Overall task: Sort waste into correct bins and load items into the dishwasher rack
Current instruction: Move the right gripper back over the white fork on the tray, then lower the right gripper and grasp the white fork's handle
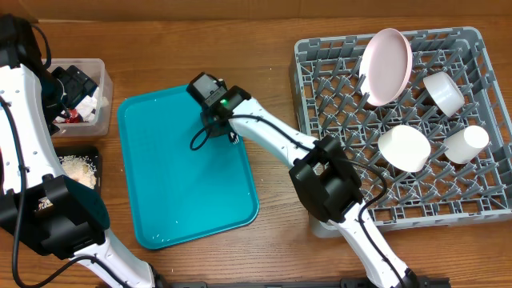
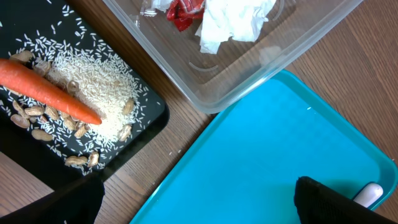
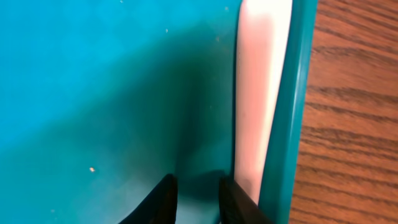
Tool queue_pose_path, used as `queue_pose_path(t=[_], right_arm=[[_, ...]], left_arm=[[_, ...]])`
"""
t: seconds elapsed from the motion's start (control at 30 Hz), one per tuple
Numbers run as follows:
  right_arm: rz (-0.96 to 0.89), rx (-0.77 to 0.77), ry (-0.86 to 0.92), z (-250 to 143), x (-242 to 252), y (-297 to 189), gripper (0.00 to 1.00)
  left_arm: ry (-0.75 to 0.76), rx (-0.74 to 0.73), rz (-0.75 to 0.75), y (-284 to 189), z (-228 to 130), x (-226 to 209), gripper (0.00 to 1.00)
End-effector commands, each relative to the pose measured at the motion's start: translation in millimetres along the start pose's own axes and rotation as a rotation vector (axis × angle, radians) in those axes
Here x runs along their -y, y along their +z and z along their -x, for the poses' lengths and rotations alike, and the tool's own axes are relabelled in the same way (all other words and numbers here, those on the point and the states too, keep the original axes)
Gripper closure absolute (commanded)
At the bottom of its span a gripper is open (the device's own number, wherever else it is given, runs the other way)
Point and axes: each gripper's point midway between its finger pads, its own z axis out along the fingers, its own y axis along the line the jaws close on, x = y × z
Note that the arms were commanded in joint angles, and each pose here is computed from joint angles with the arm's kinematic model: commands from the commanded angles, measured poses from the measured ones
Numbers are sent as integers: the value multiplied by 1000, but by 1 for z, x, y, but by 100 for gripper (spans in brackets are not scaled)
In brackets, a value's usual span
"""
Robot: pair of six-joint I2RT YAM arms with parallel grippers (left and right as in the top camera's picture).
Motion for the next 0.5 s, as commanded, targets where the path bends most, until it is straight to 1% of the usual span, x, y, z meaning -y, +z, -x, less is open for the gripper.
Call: queue_pose_path(t=[0.0,0.07,0.13,0.3,0.33,0.4,0.47], right_arm=[[117,38,-29,18,-24,-28,75],[128,67,-28,27,-26,-42,75],[138,93,-27,34,-28,-55,71],[135,118,-19,41,-23,-68,68],[116,121,-17,41,-20,-68,66],[65,124,-13,41,-10,-67,56],[30,119,-11,40,-2,-66,54]], left_arm=[[-18,26,-21,-12,2,2,0],[-18,26,-21,-12,2,2,0],[-18,26,-21,-12,2,2,0],[-18,26,-21,-12,2,2,0],[-18,26,-21,-12,2,2,1],[-18,26,-21,-12,2,2,0],[-18,26,-21,-12,2,2,0]])
